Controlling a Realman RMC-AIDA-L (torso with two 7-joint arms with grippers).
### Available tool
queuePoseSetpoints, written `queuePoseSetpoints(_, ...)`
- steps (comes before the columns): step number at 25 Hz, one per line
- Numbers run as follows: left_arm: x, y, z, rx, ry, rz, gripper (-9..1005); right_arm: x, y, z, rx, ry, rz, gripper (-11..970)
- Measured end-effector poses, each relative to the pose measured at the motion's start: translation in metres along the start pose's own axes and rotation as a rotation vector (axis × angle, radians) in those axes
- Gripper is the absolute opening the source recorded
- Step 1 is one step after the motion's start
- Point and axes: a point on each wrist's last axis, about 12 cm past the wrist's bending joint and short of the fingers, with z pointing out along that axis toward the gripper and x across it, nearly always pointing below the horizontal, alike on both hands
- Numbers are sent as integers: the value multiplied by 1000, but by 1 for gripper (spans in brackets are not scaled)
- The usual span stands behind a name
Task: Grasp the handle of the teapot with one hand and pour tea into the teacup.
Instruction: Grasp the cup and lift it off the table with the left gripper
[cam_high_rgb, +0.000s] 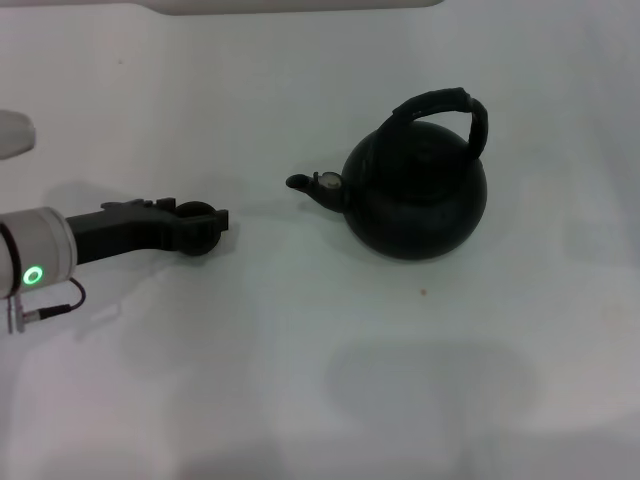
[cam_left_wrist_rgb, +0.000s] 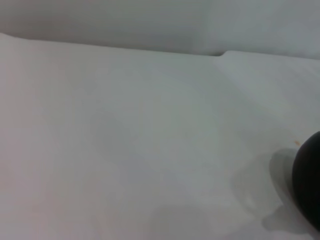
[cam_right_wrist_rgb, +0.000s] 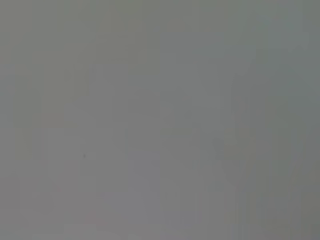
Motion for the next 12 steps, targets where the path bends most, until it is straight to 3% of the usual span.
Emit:
queuePoseSetpoints(10,-3,-2,4,24,36,8,867,0,-2,-1,8,1,1,851)
queuePoseSetpoints(12,-4,-3,4,29,40,14,783,0,-1,0,9,1,2,851)
